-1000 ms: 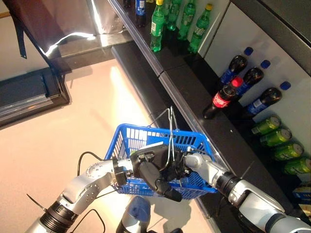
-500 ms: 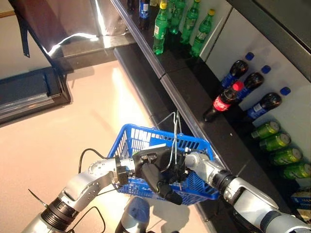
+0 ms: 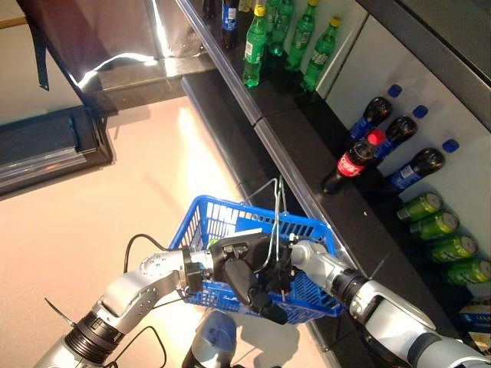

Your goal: Pick up the drink and place into the basket.

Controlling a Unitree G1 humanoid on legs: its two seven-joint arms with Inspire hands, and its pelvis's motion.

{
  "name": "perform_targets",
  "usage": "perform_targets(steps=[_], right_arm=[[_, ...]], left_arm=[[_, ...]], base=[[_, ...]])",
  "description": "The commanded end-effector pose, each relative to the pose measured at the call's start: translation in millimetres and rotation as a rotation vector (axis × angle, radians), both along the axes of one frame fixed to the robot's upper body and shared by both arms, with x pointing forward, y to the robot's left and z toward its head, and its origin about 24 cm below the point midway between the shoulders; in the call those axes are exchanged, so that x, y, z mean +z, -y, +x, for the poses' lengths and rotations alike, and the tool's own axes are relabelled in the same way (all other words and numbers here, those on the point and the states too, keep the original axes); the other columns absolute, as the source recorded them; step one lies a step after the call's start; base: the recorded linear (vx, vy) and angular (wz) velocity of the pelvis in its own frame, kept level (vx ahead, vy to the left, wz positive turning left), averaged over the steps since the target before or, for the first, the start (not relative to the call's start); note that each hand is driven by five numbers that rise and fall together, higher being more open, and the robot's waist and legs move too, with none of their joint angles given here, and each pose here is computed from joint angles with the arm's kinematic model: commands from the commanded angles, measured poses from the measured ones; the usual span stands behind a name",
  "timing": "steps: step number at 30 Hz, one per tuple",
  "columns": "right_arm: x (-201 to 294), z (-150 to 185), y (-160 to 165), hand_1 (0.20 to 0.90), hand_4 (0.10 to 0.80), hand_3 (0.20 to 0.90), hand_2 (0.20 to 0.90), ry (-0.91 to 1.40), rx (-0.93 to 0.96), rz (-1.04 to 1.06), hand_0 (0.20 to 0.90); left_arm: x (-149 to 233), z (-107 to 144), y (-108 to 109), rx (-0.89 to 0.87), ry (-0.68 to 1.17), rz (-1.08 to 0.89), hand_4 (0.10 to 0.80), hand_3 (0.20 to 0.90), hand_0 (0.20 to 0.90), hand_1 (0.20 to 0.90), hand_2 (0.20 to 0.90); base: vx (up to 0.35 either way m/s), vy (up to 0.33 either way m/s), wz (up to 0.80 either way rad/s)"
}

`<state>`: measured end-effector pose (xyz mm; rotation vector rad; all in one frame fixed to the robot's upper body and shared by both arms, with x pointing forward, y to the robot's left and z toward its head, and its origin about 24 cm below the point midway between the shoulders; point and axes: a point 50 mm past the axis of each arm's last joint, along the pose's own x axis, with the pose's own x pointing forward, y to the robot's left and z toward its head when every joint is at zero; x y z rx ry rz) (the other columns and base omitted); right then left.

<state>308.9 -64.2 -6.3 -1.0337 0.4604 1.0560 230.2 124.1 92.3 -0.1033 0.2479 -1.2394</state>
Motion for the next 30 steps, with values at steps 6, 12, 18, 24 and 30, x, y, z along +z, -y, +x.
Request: perform_targets(steps=[6,12,18,24,30], right_arm=[[-12.8,-16.5,-15.9,0.9,0.8,0.9,0.9,-0.041,0.006,0.083,0.9],[0.5,-10.7,-6.5,0.9,0.8,0.9,0.9,0.051,-0.101,0.19,0.9],[16.5,-13.0,3.8,0.9,0.8,0.9,0.9,0.14,-0.111,0.263,0.9],[33.7,-10.1,7.8,0.9,0.8,0.9,0.9,0.204,-0.129,0.325,0.9],[47.0,-9.0,17.5,0.9,0.8,0.9,0.9,0.274,-0.163,0.379,0.9]], left_arm=[[137.2,-58.2,60.3,-0.54,0.572,-0.782,0.1,0.2,0.3,0.3,0.3],[134.6,-53.0,50.2,-0.448,0.606,-0.768,0.1,0.2,0.3,0.3,0.3],[132.4,-48.5,36.8,-0.355,0.645,-0.765,0.1,0.2,0.3,0.3,0.3],[133.2,-42.2,30.7,-0.234,0.687,-0.755,0.1,0.2,0.3,0.3,0.3],[130.8,-35.2,20.6,-0.101,0.708,-0.742,0.1,0.2,0.3,0.3,0.3]], base=[[0.0,0.0,0.0],[0.0,0.0,0.0],[-0.029,0.025,-0.07],[-0.034,0.027,-0.08],[-0.006,0.004,-0.04]])
